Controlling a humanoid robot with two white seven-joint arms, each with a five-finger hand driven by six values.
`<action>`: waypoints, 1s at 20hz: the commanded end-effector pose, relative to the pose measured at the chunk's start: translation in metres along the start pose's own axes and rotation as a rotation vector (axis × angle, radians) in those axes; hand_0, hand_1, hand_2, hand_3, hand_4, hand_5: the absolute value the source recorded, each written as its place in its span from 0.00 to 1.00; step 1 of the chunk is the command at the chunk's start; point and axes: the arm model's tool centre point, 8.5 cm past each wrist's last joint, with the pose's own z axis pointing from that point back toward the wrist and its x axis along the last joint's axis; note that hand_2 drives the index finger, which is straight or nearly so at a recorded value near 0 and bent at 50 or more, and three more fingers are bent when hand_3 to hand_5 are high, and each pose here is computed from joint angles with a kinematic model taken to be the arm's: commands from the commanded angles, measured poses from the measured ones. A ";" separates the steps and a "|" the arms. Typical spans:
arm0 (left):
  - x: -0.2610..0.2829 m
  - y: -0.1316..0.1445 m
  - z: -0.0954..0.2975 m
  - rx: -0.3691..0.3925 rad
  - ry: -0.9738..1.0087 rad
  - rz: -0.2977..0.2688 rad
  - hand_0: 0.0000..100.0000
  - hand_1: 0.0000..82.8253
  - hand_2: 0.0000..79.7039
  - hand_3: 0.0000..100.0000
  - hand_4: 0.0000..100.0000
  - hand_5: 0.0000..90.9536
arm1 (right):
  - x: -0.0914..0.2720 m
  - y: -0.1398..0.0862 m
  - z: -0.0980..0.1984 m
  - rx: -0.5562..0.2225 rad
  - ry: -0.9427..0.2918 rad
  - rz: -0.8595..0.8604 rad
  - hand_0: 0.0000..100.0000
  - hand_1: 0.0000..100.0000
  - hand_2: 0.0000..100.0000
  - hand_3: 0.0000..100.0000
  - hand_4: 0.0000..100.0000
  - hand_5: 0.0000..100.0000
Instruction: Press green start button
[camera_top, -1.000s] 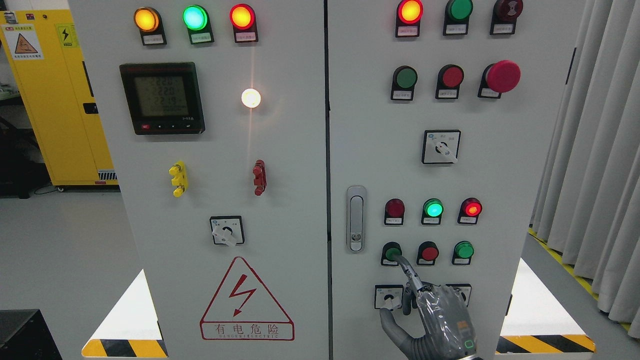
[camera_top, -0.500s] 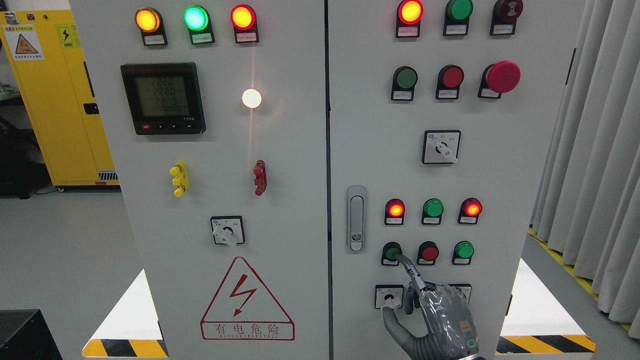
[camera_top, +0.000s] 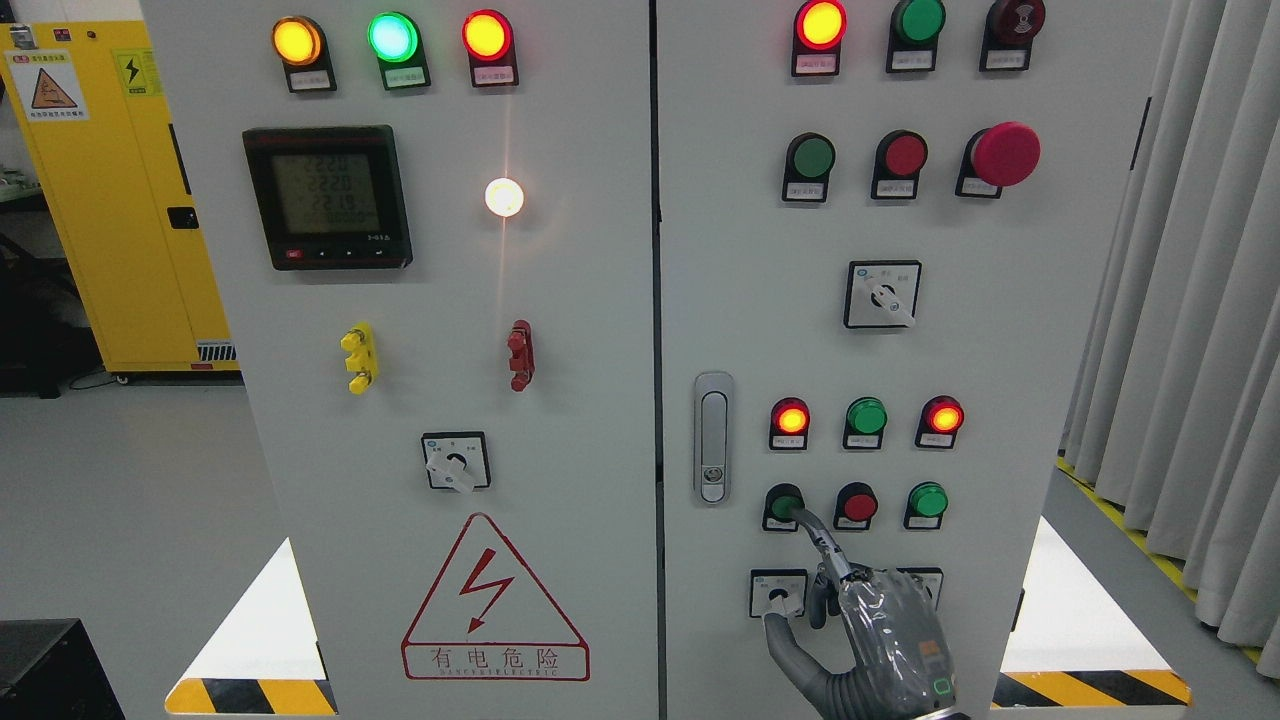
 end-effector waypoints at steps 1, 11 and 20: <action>0.001 0.000 0.000 0.000 -0.002 0.000 0.12 0.67 0.00 0.00 0.00 0.00 | -0.004 0.005 0.000 0.012 0.015 -0.006 0.51 0.71 0.00 0.86 0.85 0.98; 0.000 0.000 0.000 0.000 0.000 0.000 0.12 0.67 0.00 0.00 0.00 0.00 | -0.002 0.001 -0.001 0.000 0.016 -0.008 0.50 0.70 0.00 0.86 0.85 0.98; 0.000 0.000 0.000 0.000 0.000 0.000 0.12 0.67 0.00 0.00 0.00 0.00 | -0.002 0.004 -0.001 0.006 0.018 -0.012 0.50 0.70 0.00 0.86 0.86 0.98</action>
